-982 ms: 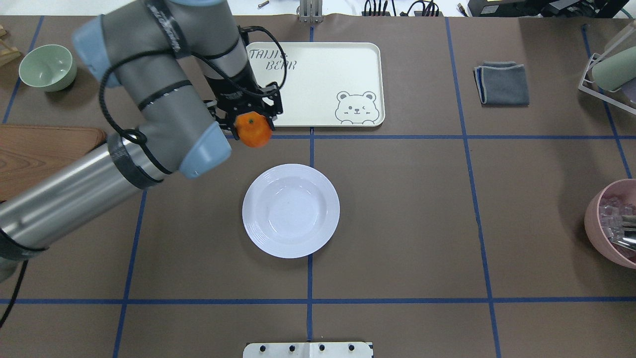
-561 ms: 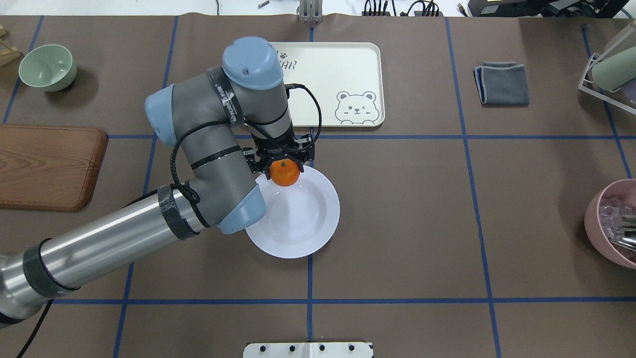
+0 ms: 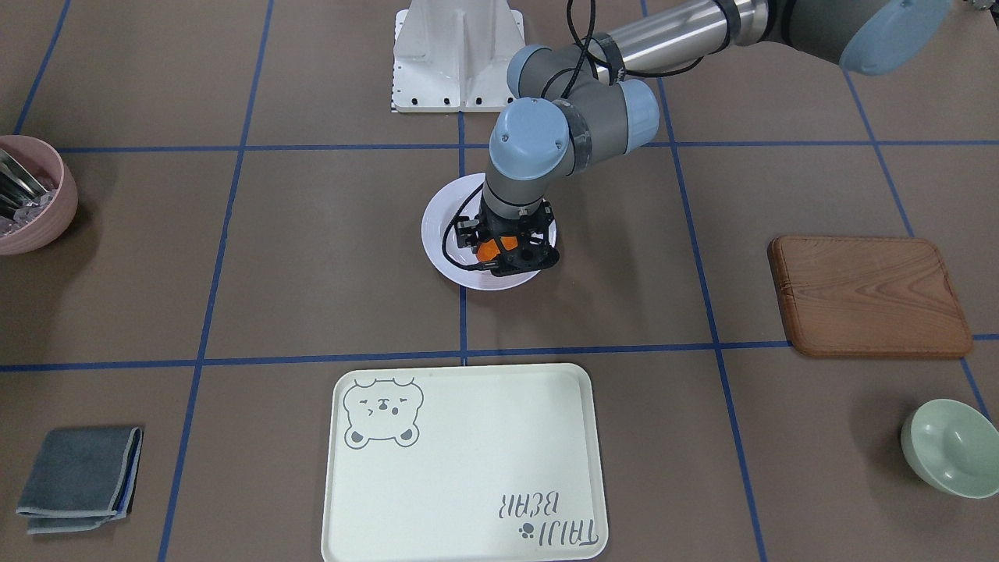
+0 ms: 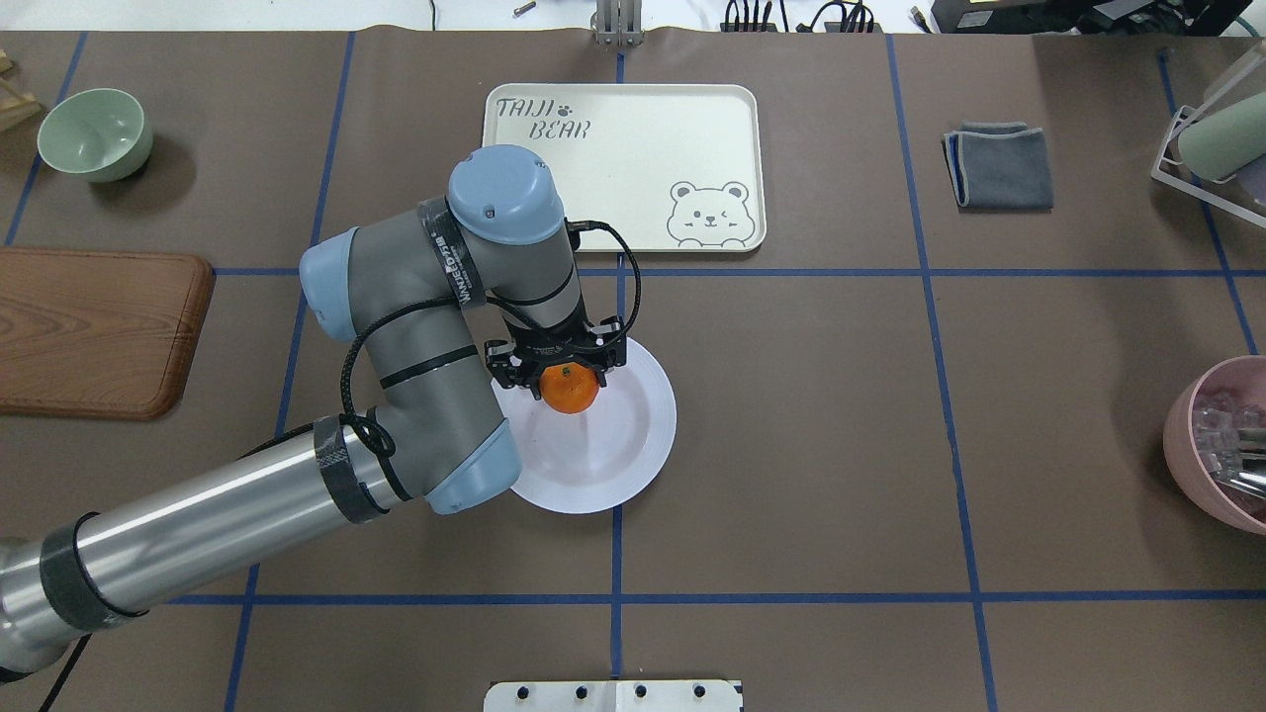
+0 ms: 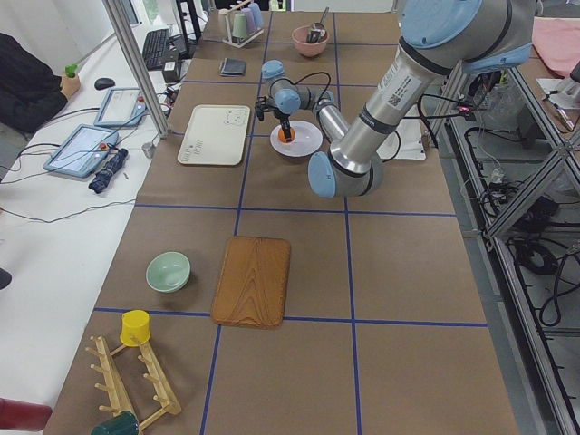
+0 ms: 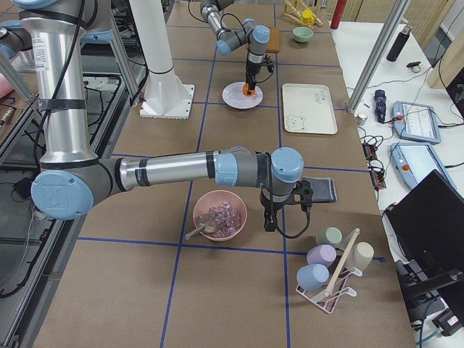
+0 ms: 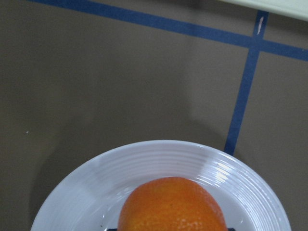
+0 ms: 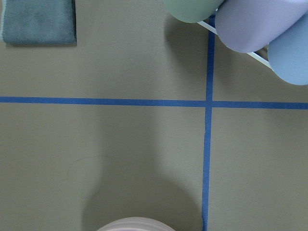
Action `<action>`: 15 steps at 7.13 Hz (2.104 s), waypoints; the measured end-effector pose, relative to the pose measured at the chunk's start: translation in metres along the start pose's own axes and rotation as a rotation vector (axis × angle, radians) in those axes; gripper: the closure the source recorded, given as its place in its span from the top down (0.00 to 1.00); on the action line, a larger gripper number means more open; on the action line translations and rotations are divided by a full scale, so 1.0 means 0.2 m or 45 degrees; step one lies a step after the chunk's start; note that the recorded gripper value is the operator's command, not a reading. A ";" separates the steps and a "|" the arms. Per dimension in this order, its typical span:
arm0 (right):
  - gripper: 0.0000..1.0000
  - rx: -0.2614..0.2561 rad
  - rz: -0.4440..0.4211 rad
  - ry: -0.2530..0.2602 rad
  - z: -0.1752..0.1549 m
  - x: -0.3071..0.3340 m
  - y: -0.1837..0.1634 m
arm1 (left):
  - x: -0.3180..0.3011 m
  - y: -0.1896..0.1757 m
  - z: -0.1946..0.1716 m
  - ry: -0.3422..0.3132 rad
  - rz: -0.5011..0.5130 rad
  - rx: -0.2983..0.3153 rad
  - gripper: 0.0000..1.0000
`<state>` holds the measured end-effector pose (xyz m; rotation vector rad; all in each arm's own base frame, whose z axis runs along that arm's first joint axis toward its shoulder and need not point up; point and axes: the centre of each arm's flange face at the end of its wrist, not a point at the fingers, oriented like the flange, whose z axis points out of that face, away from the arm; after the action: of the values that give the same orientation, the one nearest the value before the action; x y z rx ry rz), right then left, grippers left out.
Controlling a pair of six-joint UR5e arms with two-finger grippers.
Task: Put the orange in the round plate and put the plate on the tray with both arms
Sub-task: 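Carry the orange with the left gripper over the white plate, then release the orange onto the plate, withdraw left arm while right arm reaches in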
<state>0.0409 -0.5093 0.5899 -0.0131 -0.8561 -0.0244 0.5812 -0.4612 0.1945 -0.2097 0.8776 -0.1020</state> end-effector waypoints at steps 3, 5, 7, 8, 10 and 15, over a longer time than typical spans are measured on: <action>1.00 0.005 -0.005 -0.009 -0.01 -0.01 0.00 | -0.06 0.10 0.08 -0.010 0.029 -0.018 0.98; 1.00 0.022 -0.025 -0.009 -0.04 -0.05 -0.01 | -0.13 0.10 -0.13 0.050 0.038 0.027 0.98; 1.00 0.035 -0.015 -0.066 -0.07 -0.14 -0.03 | -0.24 -0.03 -0.44 0.066 0.010 0.111 0.98; 1.00 0.033 0.007 -0.119 -0.07 -0.27 -0.06 | -0.32 -0.16 -0.59 0.064 0.030 0.173 0.98; 1.00 0.016 0.033 -0.177 -0.01 -0.76 -0.15 | -0.69 -0.47 -0.83 -0.006 0.125 0.289 0.98; 1.00 0.113 0.053 -0.304 0.53 -2.20 -0.02 | -1.70 -1.07 -1.12 -0.229 0.231 0.377 0.98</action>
<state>-0.3285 -0.5033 0.3271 0.0502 -1.0952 0.0551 0.1918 -0.6422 0.3601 0.1359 0.6885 -0.0424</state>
